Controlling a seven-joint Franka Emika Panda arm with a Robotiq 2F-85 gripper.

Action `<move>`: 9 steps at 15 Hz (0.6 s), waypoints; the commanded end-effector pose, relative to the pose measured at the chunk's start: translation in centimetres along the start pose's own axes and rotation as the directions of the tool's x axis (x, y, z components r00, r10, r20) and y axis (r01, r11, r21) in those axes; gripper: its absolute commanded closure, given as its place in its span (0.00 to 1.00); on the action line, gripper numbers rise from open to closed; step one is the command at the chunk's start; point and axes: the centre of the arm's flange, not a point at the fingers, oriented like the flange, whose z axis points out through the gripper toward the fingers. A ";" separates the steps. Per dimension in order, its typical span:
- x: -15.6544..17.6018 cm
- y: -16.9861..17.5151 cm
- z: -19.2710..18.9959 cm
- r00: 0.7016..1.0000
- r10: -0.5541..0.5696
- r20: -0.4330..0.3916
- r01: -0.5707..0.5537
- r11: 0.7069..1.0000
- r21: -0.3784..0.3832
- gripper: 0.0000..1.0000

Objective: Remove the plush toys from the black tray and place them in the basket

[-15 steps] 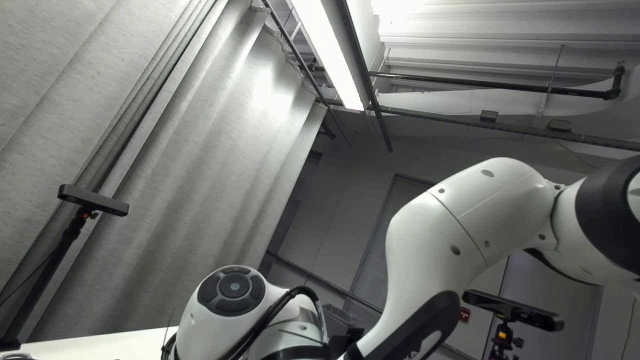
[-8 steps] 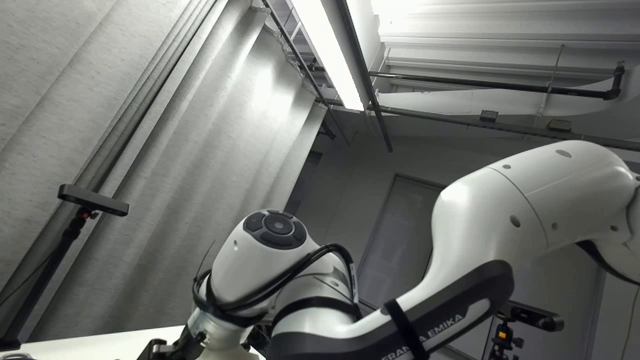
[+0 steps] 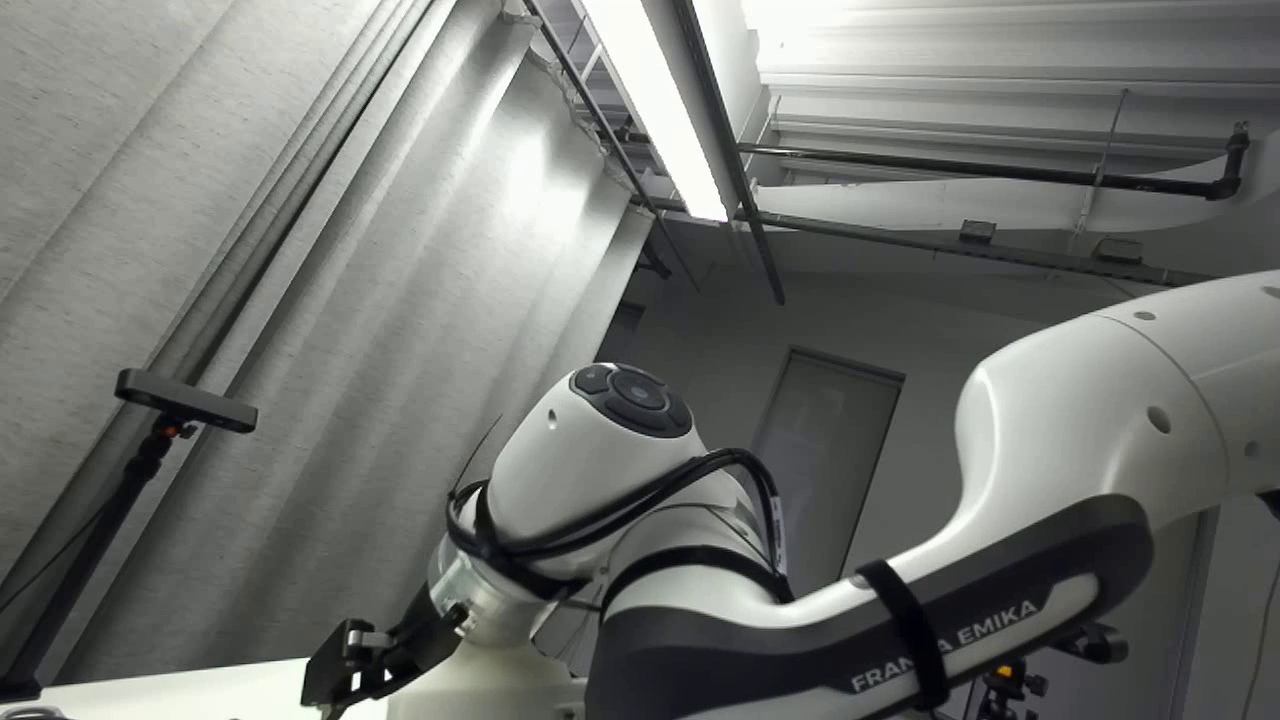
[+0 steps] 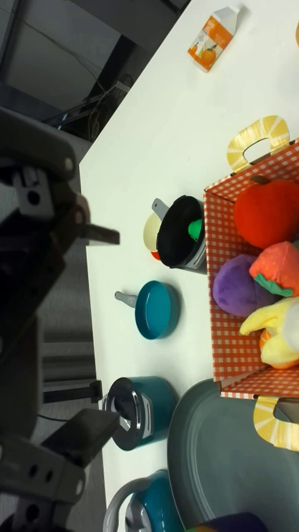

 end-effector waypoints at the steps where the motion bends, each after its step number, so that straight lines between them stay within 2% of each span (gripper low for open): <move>1: -0.1 0.1 -0.3 1.000 -0.001 0.002 0.001 1.000 0.005 0.00; 9: -0.4 0.3 -0.7 1.000 -0.004 0.000 0.004 1.000 0.007 0.00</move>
